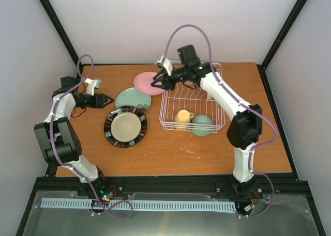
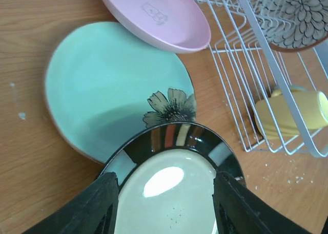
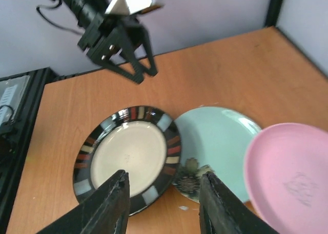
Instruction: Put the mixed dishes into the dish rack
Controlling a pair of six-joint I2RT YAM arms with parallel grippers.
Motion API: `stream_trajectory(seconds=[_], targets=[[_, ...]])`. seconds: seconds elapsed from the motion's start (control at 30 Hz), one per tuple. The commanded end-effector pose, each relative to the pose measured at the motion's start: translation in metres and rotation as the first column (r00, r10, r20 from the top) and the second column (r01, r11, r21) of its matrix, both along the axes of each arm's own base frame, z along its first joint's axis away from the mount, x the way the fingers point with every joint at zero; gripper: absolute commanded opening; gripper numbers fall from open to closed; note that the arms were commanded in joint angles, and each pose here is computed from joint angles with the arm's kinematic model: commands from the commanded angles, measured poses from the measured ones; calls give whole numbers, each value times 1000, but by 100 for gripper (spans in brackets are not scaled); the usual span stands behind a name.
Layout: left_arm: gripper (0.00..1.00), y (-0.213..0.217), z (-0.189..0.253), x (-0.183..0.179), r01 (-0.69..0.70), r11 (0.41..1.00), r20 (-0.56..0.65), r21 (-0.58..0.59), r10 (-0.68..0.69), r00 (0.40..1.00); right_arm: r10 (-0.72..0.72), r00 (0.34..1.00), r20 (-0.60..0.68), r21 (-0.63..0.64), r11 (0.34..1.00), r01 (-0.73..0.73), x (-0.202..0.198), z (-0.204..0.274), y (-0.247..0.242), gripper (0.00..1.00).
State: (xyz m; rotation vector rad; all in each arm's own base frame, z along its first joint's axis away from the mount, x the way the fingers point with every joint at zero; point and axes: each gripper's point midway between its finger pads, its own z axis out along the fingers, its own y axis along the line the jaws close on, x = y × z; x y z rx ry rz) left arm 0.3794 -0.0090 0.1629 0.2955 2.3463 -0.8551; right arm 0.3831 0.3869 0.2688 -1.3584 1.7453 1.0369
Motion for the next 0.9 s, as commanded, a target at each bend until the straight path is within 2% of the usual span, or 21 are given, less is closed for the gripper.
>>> stream_trajectory(seconds=[0.0,0.4,0.87], targets=[[54,-9,-9,-14,73,997,6,0,-73,997,-79,993,89,5,997,79,19,17,-31,38],[59,13,-62,-20,37,986,-92,163,-22,996,-97,993,59,17,995,97,34,23,-64,42],[59,19,-104,-19,58,988,-189,147,-29,981,-108,993,35,4,994,108,40,10,-76,44]])
